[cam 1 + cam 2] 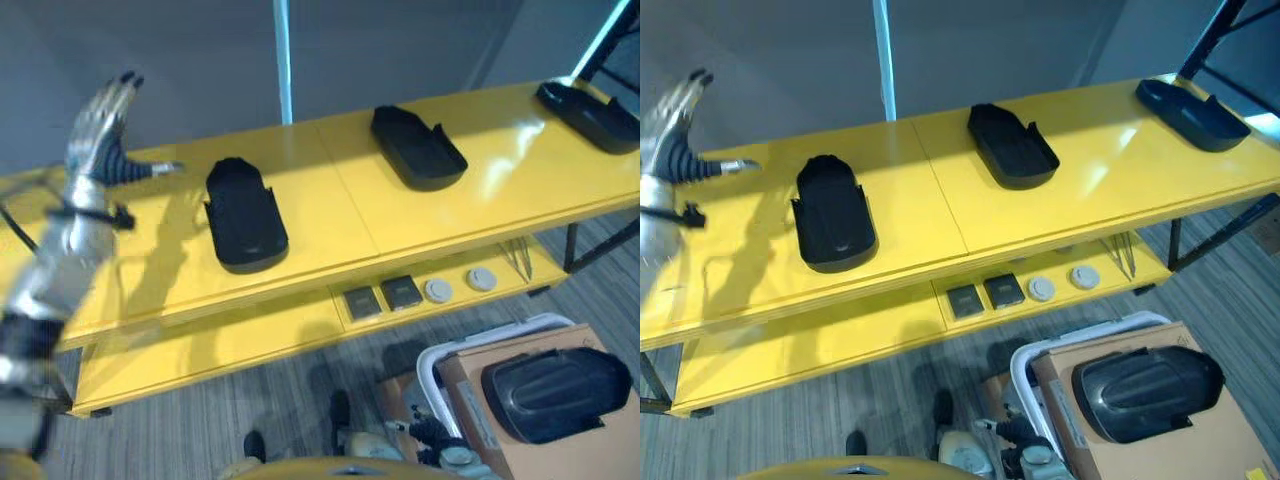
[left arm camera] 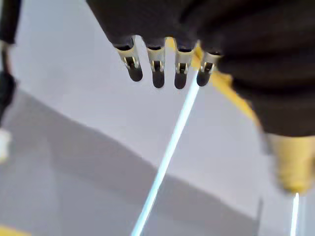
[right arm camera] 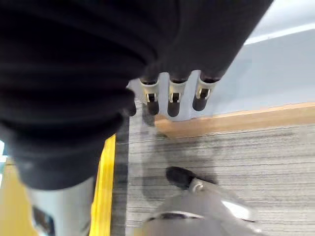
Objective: Move parts from the plastic box to the shelf.
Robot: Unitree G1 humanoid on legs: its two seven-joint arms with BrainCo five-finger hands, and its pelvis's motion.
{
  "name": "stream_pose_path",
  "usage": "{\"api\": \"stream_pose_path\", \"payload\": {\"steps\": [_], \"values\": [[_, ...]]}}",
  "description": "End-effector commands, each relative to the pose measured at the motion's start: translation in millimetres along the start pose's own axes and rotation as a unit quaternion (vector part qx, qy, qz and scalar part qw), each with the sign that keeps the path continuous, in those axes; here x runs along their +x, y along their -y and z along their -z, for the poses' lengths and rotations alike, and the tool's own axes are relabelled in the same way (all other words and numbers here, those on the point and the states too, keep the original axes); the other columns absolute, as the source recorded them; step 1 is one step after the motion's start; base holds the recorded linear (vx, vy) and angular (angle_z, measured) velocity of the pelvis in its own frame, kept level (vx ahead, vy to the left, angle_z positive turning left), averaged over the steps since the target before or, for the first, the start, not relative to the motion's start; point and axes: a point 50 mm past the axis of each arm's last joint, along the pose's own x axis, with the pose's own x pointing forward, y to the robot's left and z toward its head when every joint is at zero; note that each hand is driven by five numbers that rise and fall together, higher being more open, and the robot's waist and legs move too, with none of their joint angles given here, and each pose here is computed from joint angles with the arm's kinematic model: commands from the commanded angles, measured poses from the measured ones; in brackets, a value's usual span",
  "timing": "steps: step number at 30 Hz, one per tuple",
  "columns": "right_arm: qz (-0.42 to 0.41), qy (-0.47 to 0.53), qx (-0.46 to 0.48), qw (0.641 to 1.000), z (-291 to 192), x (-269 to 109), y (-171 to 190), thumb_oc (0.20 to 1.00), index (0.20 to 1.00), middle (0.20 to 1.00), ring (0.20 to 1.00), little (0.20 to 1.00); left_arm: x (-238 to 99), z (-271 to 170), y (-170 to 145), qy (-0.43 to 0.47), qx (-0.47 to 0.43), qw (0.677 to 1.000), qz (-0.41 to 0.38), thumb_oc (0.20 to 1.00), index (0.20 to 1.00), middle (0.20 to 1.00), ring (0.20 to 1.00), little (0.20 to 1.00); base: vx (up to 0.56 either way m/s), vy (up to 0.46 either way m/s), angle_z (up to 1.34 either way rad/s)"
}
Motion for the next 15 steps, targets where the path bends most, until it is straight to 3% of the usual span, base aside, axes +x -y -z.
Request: {"api": "stream_pose_path", "payload": {"steps": [1, 4, 5, 6, 10, 15], "values": [[0.024, 0.003, -0.014, 1.000, -10, 4, 2, 1.000, 1.000, 1.000, 1.000, 1.000, 6, -22, 8, 0.034, -0.134, 0.990, -0.014, 0.711, 0.711, 0.711, 0.711, 0.711, 0.07, 0.006, 0.45], [0.022, -0.011, -0.012, 1.000, -2, 2, -3, 1.000, 1.000, 1.000, 1.000, 1.000, -30, -34, 28, 0.017, -0.247, 0.969, 0.018, 0.567, 0.567, 0.567, 0.567, 0.567, 0.08, 0.011, 0.25], [0.019, -0.011, -0.012, 1.000, -2, 2, -5, 1.000, 1.000, 1.000, 1.000, 1.000, -42, -38, 36, 0.004, -0.295, 0.955, 0.032, 0.464, 0.464, 0.464, 0.464, 0.464, 0.06, 0.008, 0.31], [0.016, -0.013, -0.013, 1.000, 0, 2, -7, 1.000, 1.000, 1.000, 1.000, 1.000, -52, -39, 41, -0.007, -0.319, 0.946, 0.049, 0.200, 0.200, 0.200, 0.200, 0.200, 0.07, 0.005, 0.24], [-0.005, -0.008, -0.034, 0.999, -1, 1, -19, 1.000, 1.000, 1.000, 1.000, 1.000, -89, -39, 72, -0.076, -0.405, 0.902, 0.128, 0.200, 0.200, 0.200, 0.200, 0.200, 0.02, -0.007, 0.12], [-0.010, -0.005, -0.039, 0.999, -4, 1, -21, 1.000, 1.000, 1.000, 1.000, 1.000, -102, -38, 85, -0.109, -0.439, 0.877, 0.162, 0.200, 0.200, 0.200, 0.200, 0.200, 0.00, -0.003, -0.01]]}}
